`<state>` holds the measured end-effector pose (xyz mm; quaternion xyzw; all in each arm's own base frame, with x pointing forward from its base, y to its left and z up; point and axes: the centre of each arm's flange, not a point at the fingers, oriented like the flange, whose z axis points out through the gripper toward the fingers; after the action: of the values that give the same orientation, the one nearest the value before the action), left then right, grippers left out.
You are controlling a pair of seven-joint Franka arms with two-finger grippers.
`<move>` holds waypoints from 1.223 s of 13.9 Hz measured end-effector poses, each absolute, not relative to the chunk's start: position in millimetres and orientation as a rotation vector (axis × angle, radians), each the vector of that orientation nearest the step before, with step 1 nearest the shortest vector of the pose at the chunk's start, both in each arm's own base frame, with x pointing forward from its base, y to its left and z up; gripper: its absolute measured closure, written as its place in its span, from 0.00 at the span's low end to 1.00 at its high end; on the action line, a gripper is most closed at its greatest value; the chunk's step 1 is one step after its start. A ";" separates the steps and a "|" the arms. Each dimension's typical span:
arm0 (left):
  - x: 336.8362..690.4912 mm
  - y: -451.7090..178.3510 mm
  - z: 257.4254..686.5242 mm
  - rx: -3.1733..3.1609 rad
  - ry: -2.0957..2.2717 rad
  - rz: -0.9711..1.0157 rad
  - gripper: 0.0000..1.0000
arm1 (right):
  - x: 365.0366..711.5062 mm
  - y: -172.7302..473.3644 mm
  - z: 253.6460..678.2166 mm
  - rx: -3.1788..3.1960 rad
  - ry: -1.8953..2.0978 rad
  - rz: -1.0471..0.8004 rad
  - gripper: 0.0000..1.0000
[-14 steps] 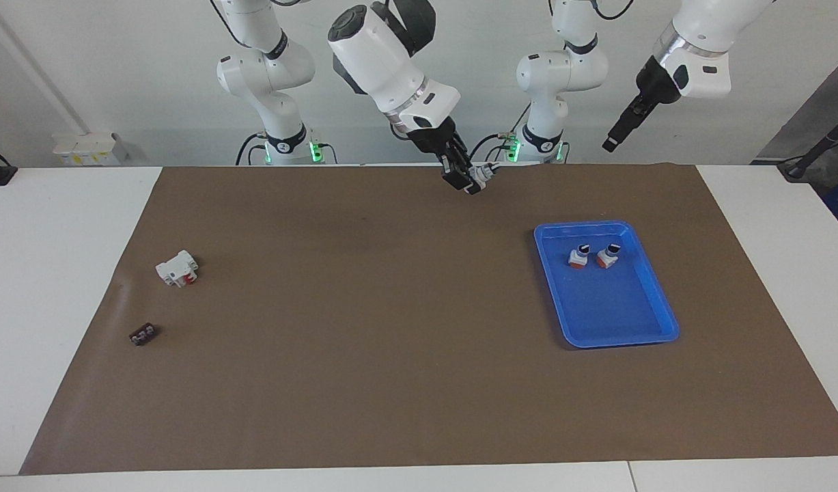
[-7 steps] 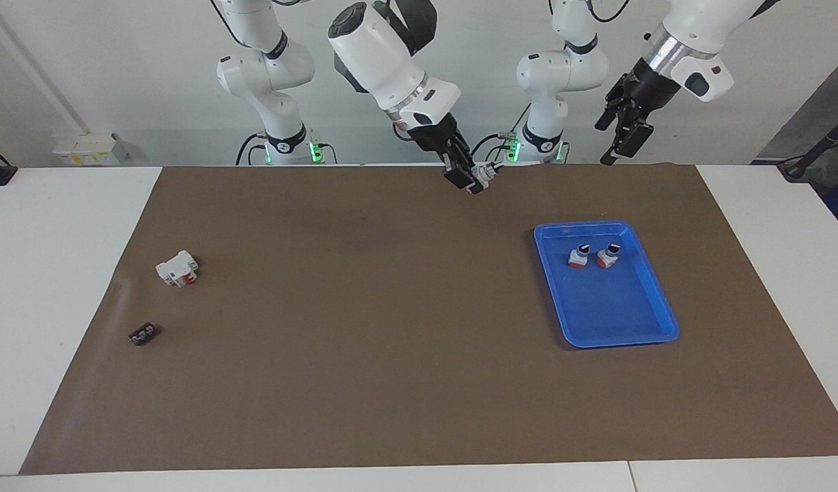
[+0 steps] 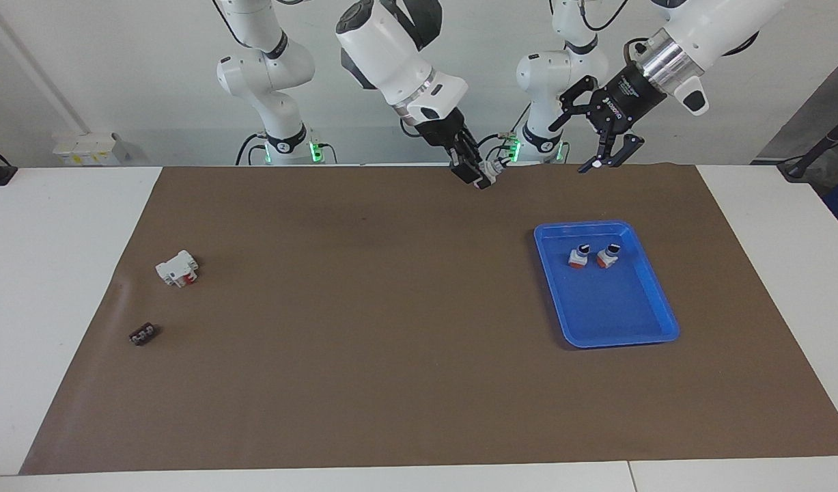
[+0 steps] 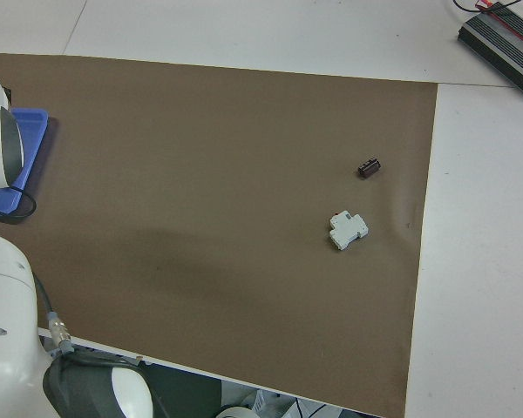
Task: Turn and place switch with both arms
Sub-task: 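Lift the green switch and carry it toward the left gripper, then close the left gripper on the switch held by the right gripper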
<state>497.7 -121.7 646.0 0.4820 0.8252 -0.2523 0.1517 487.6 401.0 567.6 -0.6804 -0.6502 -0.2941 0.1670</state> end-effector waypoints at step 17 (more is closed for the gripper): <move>477.7 -176.7 623.4 1.079 2.489 -0.893 0.50 | 487.8 401.0 568.1 -1.937 -1.848 -0.839 0.58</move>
<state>477.7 -176.7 623.4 0.3740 0.8626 -0.3095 0.1422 487.8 401.0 568.1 -0.6807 -0.6495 -0.2949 0.1669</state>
